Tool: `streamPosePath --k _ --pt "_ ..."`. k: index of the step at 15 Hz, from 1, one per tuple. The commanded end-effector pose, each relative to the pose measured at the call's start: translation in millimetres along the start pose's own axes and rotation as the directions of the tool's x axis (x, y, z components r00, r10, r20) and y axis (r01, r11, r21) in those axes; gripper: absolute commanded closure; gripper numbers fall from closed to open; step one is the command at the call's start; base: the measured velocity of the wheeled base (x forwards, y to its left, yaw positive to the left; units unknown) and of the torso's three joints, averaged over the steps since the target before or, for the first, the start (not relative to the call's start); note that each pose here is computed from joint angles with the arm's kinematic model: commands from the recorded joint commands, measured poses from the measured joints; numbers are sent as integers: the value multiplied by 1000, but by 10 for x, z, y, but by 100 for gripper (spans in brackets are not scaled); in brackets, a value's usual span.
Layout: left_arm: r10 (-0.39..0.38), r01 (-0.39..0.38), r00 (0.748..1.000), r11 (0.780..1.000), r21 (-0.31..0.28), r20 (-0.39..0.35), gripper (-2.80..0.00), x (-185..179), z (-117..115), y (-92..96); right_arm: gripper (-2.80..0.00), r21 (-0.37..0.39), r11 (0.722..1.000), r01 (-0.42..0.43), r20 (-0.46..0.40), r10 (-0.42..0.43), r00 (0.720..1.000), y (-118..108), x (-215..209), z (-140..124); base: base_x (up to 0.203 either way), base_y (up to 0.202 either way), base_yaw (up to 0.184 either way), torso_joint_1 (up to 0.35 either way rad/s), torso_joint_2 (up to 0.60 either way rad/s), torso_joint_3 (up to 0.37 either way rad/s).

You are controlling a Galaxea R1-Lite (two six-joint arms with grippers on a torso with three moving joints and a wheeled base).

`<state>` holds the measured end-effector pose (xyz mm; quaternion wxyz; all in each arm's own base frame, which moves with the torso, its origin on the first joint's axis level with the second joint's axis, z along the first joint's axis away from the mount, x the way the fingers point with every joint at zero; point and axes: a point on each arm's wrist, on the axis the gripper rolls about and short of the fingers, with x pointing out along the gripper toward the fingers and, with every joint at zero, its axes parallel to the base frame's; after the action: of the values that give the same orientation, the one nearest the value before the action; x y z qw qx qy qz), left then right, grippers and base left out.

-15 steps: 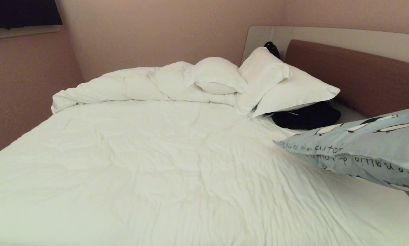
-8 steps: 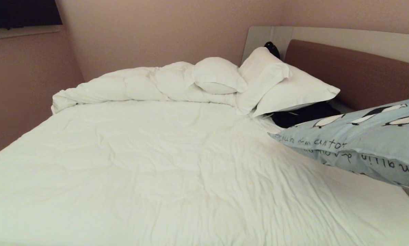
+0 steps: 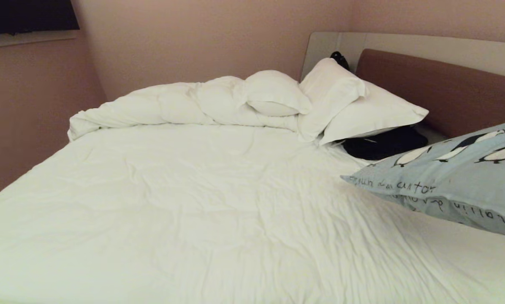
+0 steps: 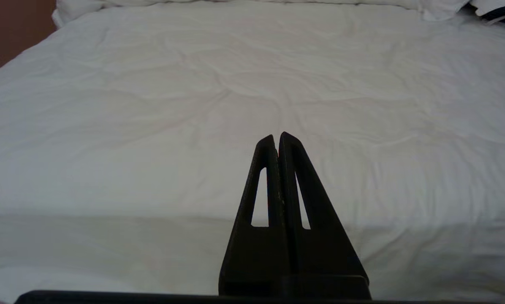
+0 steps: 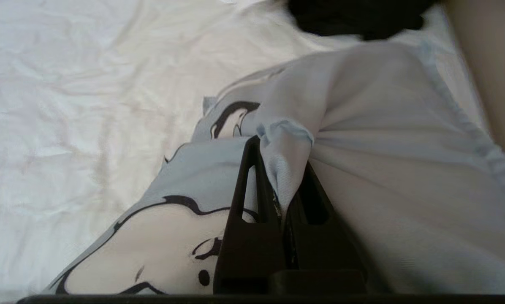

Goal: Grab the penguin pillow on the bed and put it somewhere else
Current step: Move to the foot of the bed

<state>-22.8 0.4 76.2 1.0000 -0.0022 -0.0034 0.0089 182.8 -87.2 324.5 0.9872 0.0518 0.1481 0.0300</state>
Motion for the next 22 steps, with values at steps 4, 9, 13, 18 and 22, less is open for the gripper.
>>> streamPosePath --k 4,9,13,18,22 --pt "1 -1 1000 1000 0 1 0 0 0 0 0 3 1000 -11 -8 12 1000 -5 30 -9 0 200 -1 3 1 4" --pt "1 -1 1000 1000 0 1 0 0 0 0 0 3 999 -36 -19 36 999 18 94 -14 0 199 -1 1 2 4" --pt "1 -1 1000 1000 0 1 0 0 0 0 0 13 998 -60 -28 60 998 53 140 -19 0 197 1 4 2 3" --pt "1 -1 1000 1000 0 1 0 0 0 0 0 13 997 -79 -37 80 996 89 166 -38 0 198 1 0 3 3" --pt "1 -1 1000 1000 0 1 0 0 0 0 0 11 997 -79 -37 79 996 89 166 -38 0 198 -1 3 2 3"
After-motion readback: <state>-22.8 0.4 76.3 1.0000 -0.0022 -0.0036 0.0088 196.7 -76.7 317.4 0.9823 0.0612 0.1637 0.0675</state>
